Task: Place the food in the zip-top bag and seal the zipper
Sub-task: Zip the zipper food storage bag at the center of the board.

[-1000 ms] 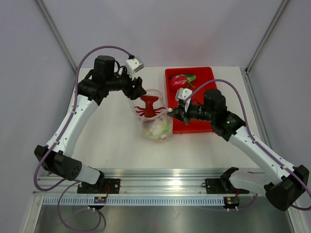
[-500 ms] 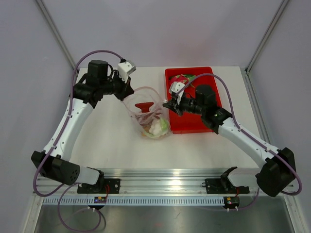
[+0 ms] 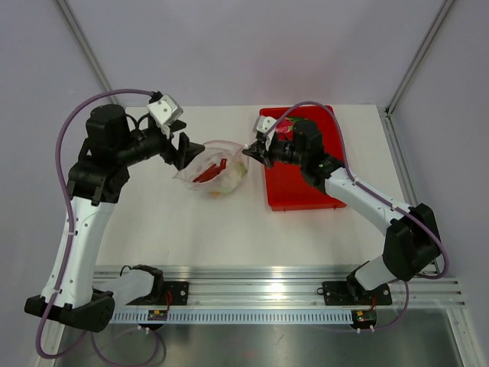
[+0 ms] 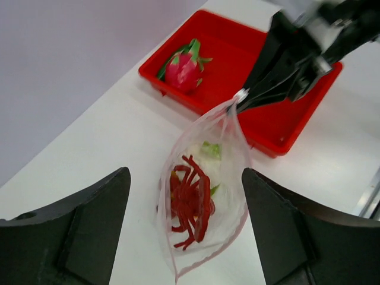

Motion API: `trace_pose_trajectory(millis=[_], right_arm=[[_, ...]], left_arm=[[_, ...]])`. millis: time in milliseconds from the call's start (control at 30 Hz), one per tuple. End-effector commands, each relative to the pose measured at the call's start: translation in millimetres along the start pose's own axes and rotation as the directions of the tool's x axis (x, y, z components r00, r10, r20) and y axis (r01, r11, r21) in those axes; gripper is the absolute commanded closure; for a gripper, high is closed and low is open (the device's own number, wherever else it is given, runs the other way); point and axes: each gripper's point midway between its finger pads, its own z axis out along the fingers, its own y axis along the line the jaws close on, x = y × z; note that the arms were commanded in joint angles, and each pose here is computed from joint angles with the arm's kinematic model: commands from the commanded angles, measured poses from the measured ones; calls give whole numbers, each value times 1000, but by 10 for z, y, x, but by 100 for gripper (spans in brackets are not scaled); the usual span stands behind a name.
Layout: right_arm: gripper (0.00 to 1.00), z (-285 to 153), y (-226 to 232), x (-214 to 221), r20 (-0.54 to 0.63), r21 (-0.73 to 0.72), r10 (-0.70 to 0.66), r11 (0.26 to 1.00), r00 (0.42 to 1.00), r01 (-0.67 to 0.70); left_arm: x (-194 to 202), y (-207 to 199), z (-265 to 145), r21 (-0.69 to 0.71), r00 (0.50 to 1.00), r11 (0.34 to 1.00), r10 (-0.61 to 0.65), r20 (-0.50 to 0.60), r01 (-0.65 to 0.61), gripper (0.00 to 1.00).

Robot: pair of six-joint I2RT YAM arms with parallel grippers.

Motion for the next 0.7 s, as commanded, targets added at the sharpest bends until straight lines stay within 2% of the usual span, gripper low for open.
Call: trace_pose_trajectory(millis=[0,167,367,667], right_arm=[[100,-38,-62,-558,138,-18,-76,997,988,79],[100,-92,41,-598,148,-57,-49,997,988,58],[100,-178,186,-609,130,-113,-34,992,991,49],[100,-227,270,-661,144,-147,-27,988,989,49]], left_arm=[[-406,-327,12,191,988,977,72,135,-97,20],[-178,-553,361,245,977,947,186,100,-205,24],[9,-706,650,291,963,919,239,127,-266,27],[115,-745,991,274,945,905,307,110,-326,30]])
